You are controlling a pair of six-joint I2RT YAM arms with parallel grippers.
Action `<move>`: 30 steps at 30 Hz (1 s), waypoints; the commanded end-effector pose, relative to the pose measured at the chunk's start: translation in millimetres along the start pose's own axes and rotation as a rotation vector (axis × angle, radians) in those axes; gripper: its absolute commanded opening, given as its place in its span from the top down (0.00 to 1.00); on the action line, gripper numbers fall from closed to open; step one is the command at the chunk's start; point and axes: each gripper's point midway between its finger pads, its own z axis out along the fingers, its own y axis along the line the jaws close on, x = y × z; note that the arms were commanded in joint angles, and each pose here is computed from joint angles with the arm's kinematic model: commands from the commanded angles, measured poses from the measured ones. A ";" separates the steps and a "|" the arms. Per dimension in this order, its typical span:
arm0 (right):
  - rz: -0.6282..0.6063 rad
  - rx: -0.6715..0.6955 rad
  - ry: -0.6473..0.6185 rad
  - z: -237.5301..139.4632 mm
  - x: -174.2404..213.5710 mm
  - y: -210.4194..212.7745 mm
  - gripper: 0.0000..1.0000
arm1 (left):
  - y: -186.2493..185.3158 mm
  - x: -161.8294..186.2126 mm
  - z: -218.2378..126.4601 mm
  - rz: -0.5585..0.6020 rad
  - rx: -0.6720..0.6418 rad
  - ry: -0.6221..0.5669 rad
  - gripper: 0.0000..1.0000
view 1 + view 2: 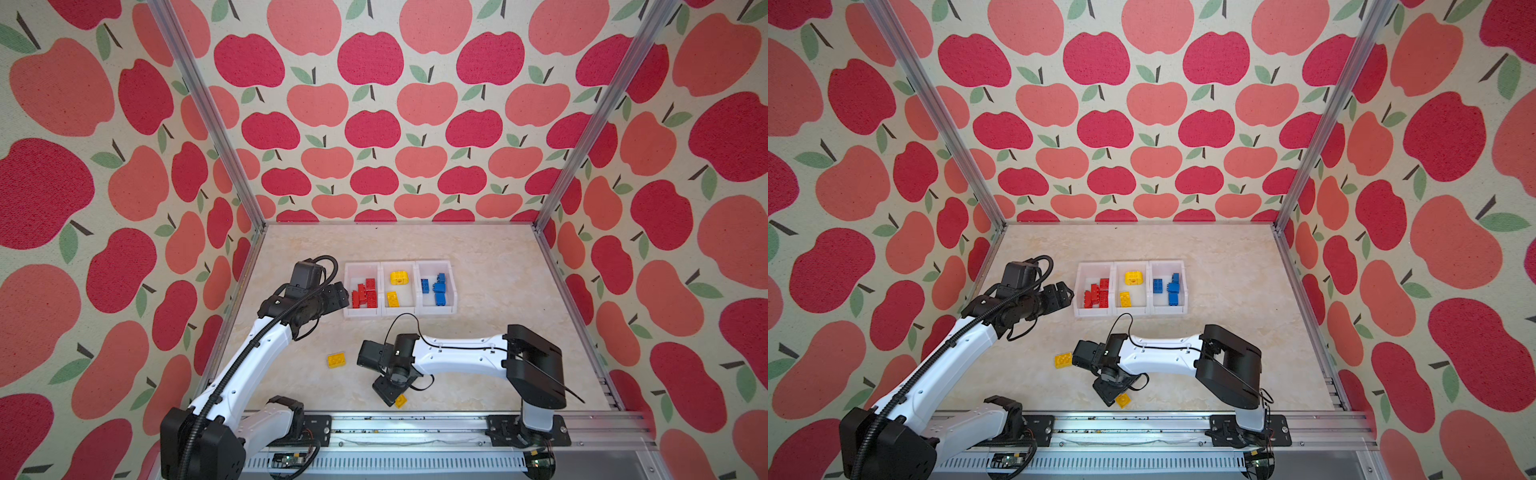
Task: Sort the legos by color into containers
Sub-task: 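Lower the right gripper and grasp the yellow 2x4 brick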
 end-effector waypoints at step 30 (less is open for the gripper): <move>0.034 0.057 -0.002 -10.3 -5.5 -18.0 0.73 | 8.6 2.7 -4.9 -0.038 0.014 -0.005 0.11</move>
